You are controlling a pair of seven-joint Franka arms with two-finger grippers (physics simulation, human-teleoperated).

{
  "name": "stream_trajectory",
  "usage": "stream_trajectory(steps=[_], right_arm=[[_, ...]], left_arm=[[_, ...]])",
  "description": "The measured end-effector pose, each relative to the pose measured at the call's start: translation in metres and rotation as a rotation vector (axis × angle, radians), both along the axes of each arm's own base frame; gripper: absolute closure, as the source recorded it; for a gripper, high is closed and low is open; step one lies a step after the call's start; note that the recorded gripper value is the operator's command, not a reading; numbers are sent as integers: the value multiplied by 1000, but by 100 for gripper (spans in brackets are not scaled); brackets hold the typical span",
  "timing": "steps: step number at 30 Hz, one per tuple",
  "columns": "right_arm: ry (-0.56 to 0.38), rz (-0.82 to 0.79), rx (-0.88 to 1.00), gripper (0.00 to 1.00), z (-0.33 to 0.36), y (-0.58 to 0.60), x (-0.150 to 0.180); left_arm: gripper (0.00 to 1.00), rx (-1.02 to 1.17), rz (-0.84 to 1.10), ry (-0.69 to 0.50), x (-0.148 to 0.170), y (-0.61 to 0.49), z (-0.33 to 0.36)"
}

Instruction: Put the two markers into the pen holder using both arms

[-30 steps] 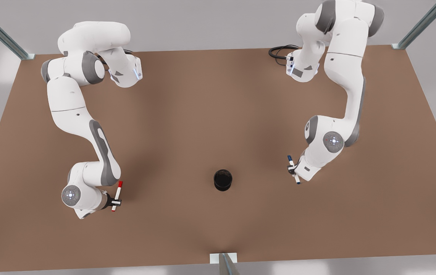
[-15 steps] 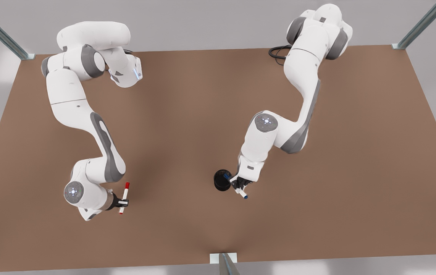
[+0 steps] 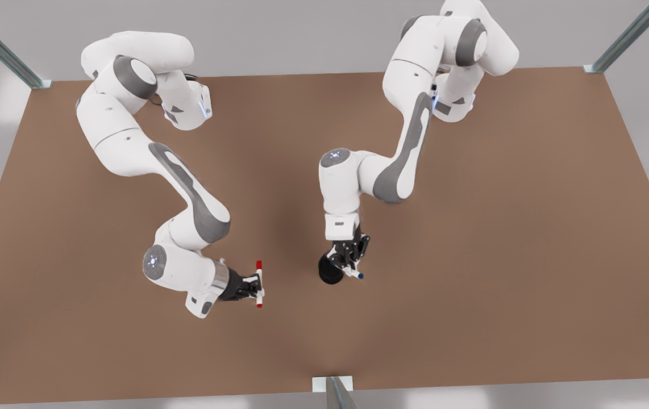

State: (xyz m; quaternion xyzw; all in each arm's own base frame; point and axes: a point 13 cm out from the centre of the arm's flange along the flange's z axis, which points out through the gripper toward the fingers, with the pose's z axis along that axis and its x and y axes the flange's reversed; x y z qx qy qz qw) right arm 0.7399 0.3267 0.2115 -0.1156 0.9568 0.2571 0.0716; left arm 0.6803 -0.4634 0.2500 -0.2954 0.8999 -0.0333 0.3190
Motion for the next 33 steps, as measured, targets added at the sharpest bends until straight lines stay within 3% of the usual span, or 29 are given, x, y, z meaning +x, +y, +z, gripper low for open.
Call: stream_trajectory(steps=[10, 14, 15, 25, 26, 27, 28, 33], right_arm=[[22, 51, 358, 71, 8, 48, -5], [-76, 128, 446, 71, 21, 53, 0], [-105, 157, 462, 67, 22, 55, 0], [-408, 440, 539, 68, 16, 74, -5], [-434, 462, 540, 68, 16, 74, -5], [-459, 481, 542, 68, 16, 75, -5], [-481, 499, 546, 69, 15, 76, -5], [-572, 566, 567, 69, 12, 76, -9]], left_arm=[[74, 111, 107, -77, -18, 3, -51], [74, 52, 145, -119, -9, 2, -45], [74, 38, 152, -126, -9, 0, -44], [74, -5, 210, -157, -13, -5, -75], [60, -5, 214, -162, -12, -4, -77], [14, -6, 217, -169, -12, -4, -76], [0, -8, 219, -178, -11, -5, -75], [0, -62, 236, -230, -24, -27, -30]])
